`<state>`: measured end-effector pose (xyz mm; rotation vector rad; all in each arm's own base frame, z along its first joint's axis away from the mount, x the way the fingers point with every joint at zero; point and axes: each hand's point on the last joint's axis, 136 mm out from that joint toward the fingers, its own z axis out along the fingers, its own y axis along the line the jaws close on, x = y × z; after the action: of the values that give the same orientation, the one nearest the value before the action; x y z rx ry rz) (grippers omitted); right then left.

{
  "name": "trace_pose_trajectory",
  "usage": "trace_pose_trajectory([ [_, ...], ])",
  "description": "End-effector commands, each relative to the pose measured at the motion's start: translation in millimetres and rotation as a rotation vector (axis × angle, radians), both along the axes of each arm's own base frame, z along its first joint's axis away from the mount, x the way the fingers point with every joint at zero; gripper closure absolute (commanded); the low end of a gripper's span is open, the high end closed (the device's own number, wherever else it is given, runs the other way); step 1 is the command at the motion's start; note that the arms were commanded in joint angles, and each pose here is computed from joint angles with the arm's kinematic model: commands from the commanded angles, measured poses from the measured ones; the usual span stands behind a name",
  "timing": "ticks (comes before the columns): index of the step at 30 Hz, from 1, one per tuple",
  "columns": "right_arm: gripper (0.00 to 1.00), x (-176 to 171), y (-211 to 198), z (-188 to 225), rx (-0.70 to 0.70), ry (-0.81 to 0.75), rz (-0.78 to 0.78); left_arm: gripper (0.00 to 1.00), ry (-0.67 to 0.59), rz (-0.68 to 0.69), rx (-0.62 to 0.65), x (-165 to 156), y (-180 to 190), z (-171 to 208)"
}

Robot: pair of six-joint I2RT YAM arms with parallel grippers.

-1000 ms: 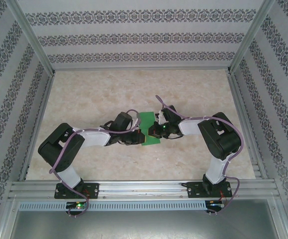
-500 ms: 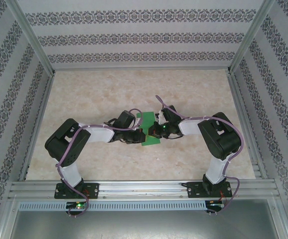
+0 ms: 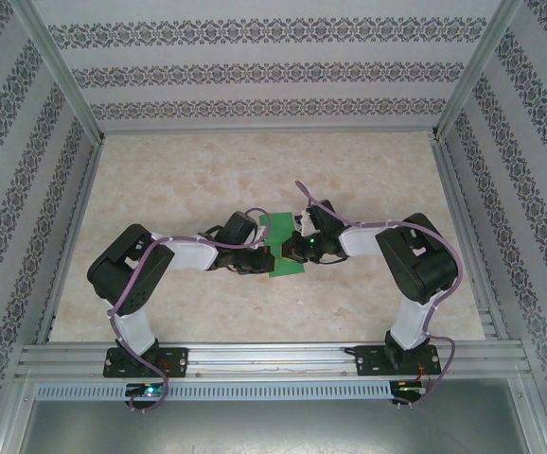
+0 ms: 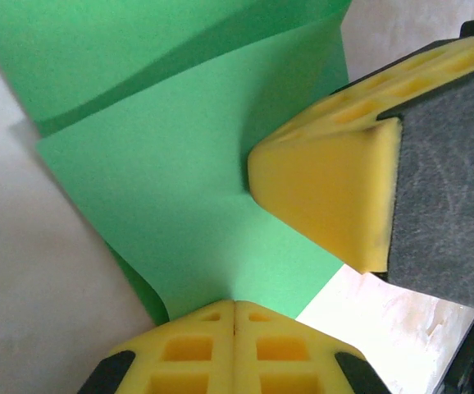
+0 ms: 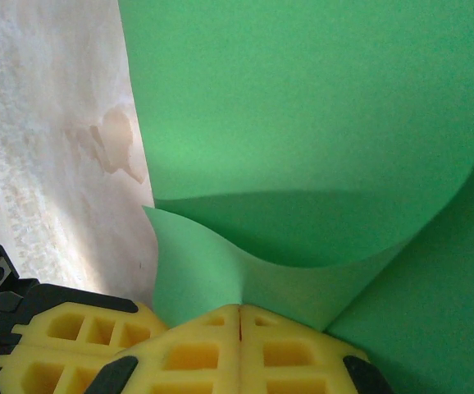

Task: Fold a paper plane with a square sheet of paper (fold left side to right side)
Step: Fold the triangle a second time at the center of the table.

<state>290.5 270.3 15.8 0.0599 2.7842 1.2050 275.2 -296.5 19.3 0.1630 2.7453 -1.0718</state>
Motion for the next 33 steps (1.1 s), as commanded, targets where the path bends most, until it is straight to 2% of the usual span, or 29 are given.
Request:
trace_pose_trajectory([
  [1,1.00,-6.6,-5.0,-0.7,-0.028,0.020,0.018,1.00,0.043,0.015,0.094,-7.8,18.7,-21.7],
  [10,1.00,3.8,4.8,37.4,0.030,-0.088,0.023,1.00,0.042,0.015,0.122,-10.4,22.7,-25.0],
  [33,1.00,-1.2,14.7,7.5,-0.004,-0.040,0.023,1.00,0.052,0.017,0.136,-10.1,23.2,-28.8],
])
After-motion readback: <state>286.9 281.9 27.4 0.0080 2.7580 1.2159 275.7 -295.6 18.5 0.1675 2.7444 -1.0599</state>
